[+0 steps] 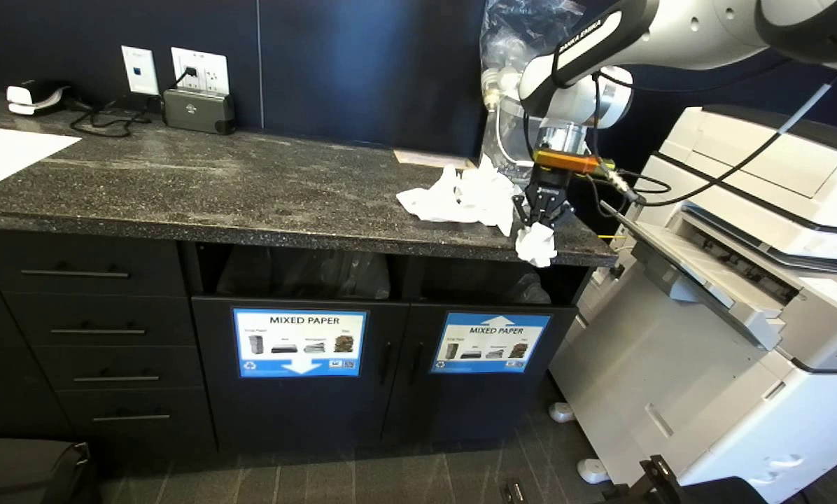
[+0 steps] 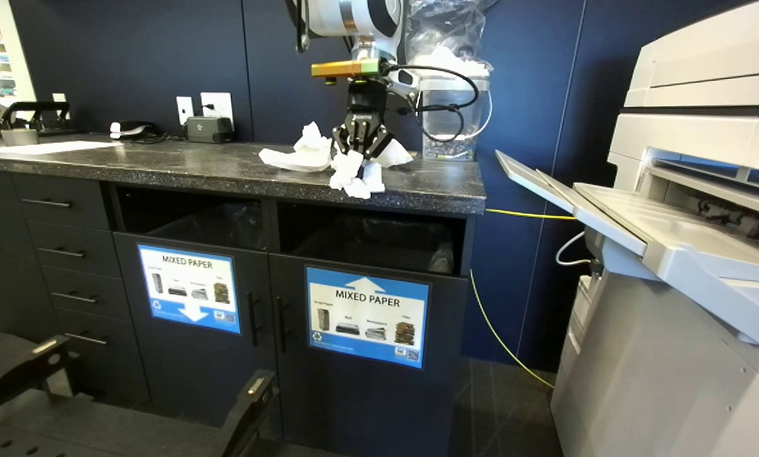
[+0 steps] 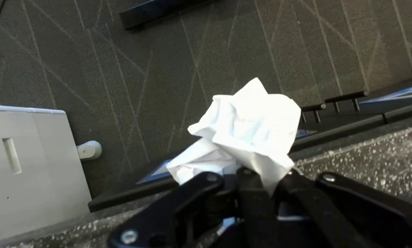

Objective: Put the white piece of paper at the right in the right bin

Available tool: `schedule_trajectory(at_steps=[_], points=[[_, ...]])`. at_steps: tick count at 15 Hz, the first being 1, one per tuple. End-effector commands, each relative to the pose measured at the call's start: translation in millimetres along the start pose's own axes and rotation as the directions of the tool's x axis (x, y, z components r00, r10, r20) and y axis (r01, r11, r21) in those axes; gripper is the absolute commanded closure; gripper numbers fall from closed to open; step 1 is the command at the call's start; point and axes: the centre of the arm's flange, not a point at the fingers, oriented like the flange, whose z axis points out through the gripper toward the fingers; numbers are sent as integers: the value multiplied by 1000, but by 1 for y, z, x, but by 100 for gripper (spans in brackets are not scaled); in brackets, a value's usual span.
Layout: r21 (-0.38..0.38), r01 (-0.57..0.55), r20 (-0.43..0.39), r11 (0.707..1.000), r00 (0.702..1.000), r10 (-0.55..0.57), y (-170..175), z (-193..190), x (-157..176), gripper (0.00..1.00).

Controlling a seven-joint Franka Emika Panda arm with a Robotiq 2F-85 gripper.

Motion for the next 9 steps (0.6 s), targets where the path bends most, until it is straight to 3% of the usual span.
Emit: schedule_trajectory(at_steps=[1,9], points=[[1,20,3,1000,1000,-20,-11,50,-70,98],[-13,69,-206,997,976,-71,-57,121,-146,98]])
